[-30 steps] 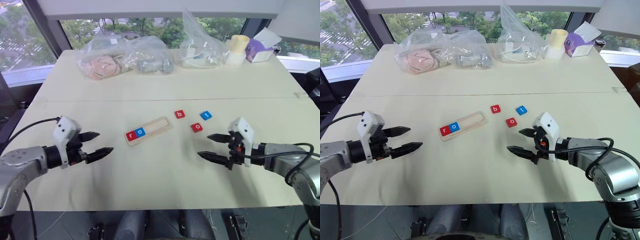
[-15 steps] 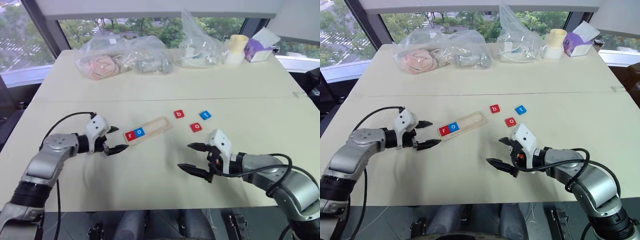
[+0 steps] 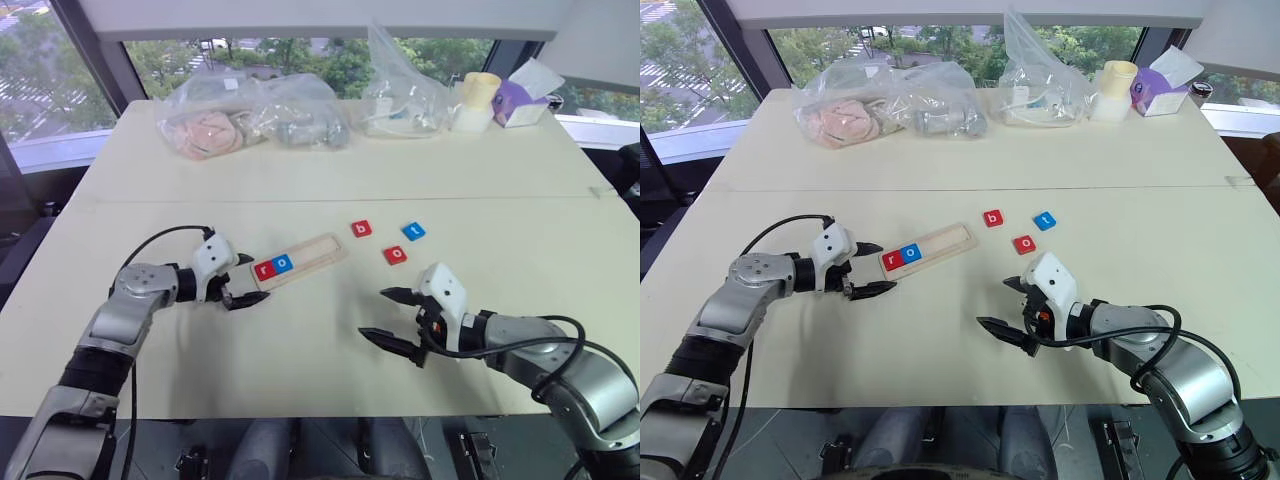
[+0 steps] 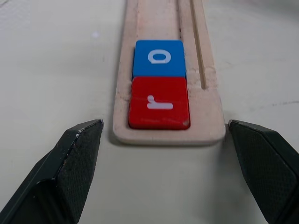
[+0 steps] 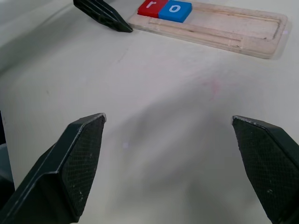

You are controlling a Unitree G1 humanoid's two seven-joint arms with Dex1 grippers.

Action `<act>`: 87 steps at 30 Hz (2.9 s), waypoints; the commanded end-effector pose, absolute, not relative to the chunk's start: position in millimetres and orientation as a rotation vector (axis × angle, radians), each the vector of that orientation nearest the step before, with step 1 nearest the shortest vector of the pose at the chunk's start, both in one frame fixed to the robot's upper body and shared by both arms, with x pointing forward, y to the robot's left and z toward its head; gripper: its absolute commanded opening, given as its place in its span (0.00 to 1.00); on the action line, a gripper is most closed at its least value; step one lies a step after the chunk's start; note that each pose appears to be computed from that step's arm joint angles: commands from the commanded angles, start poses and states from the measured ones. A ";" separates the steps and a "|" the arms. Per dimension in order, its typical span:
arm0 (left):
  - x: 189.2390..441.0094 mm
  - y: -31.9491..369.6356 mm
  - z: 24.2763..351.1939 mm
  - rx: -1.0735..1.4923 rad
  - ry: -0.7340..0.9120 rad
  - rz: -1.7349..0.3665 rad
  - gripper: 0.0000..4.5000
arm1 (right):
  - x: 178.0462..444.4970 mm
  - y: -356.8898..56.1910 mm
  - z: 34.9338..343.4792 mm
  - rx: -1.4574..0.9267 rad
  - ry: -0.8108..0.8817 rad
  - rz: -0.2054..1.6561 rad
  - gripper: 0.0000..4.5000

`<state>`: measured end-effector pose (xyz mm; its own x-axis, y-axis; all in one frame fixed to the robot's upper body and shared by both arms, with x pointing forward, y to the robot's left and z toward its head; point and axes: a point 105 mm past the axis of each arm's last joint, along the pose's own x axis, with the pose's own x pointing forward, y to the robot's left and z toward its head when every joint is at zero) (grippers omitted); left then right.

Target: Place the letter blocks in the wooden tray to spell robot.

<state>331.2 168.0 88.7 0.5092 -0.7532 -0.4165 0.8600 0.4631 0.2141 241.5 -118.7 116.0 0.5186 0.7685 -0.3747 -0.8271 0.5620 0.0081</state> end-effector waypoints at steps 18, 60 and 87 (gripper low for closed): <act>326.9 150.6 70.3 0.445 0.327 -1.079 0.70 | 249.1 -129.3 132.6 -0.188 0.303 0.901 1.00; 310.6 191.3 155.7 0.438 0.363 -1.266 1.00 | 335.9 -153.2 157.9 -0.109 0.212 0.499 1.00; 278.3 182.6 191.9 0.139 0.171 -0.913 1.00 | 417.5 -53.8 108.1 -0.070 0.372 0.412 1.00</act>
